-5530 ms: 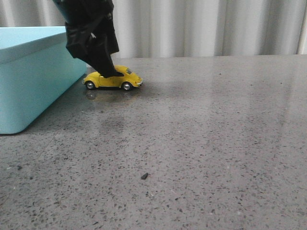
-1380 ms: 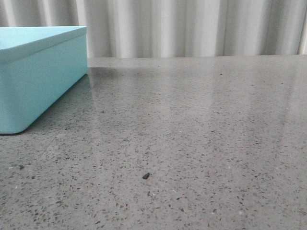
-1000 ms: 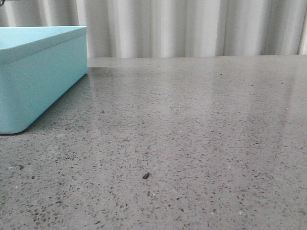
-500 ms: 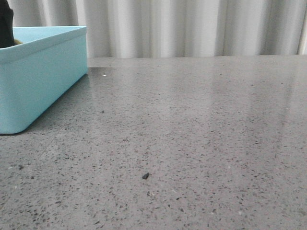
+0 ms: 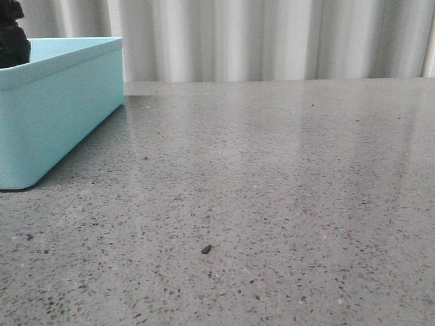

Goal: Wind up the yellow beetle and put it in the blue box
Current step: 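Lower the beetle into the blue box and open the left gripper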

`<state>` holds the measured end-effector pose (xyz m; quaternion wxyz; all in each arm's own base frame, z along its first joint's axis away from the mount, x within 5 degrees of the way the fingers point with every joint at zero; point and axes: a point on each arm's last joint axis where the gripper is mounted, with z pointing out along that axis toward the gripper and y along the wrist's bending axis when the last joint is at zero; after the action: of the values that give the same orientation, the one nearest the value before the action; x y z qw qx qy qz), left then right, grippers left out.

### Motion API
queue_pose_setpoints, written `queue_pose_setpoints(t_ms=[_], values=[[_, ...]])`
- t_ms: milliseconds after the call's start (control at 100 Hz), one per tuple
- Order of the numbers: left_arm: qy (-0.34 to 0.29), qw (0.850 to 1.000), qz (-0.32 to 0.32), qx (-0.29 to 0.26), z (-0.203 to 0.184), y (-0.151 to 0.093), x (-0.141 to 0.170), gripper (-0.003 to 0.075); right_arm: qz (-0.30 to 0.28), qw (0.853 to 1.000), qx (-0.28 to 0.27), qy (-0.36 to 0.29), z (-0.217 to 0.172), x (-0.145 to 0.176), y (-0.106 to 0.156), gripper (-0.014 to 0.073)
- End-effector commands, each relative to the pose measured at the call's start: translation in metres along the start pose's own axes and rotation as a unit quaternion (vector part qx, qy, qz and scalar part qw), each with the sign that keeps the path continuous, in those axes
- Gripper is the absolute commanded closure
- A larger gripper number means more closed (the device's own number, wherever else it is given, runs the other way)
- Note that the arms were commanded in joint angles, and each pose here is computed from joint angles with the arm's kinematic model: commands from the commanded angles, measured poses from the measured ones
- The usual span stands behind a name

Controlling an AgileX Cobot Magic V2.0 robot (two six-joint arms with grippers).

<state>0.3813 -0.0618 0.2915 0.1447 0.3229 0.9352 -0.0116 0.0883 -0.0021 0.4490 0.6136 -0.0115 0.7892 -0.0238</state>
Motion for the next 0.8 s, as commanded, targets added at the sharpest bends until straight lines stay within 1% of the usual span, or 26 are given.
queue_pose_setpoints(t_ms=[0,80,260,330,340,350,430,500,600,790], values=[[-0.043,0.999,-0.011,-0.006,-0.0185,-0.0008,-0.0056,0.0535,-0.009,0.999,0.004,-0.052,-0.0049,-0.0134,-0.0009,0.0656],[-0.041,0.999,-0.011,-0.005,-0.0170,-0.0005,-0.0057,0.0478,-0.009,0.999,0.004,-0.052,-0.0049,-0.0134,-0.0009,0.0656],[-0.040,0.999,-0.011,-0.005,-0.0169,-0.0005,-0.0055,0.0435,-0.009,0.999,0.004,-0.053,-0.0049,-0.0136,-0.0009,0.0656],[-0.034,0.999,-0.011,-0.001,-0.0169,-0.0011,-0.0044,0.0382,-0.009,0.998,0.004,-0.054,-0.0049,-0.0138,-0.0009,0.0656],[-0.034,0.999,-0.011,-0.001,-0.0169,-0.0011,-0.0044,0.0361,-0.009,0.998,0.004,-0.054,-0.0049,-0.0138,-0.0009,0.0656],[-0.033,0.999,-0.011,-0.001,-0.0168,-0.0012,-0.0043,0.0361,-0.009,0.998,0.004,-0.054,-0.0049,-0.0138,-0.0009,0.0656],[-0.033,0.999,-0.014,-0.002,-0.0168,-0.0011,-0.0042,0.0281,-0.009,0.998,0.004,-0.055,-0.0049,-0.0139,-0.0009,0.0656],[-0.032,0.999,-0.015,-0.003,-0.0168,-0.0008,-0.0040,0.0242,-0.009,0.998,0.004,-0.056,-0.0050,-0.0141,-0.0009,0.0656],[-0.031,0.999,-0.016,-0.003,-0.0168,-0.0009,-0.0038,0.0225,-0.009,0.998,0.004,-0.056,-0.0050,-0.0141,-0.0009,0.0656],[-0.027,1.000,-0.015,-0.002,-0.0255,-0.0006,-0.0053,0.0225,-0.009,0.998,0.004,-0.058,-0.0050,-0.0145,-0.0009,0.0656]])
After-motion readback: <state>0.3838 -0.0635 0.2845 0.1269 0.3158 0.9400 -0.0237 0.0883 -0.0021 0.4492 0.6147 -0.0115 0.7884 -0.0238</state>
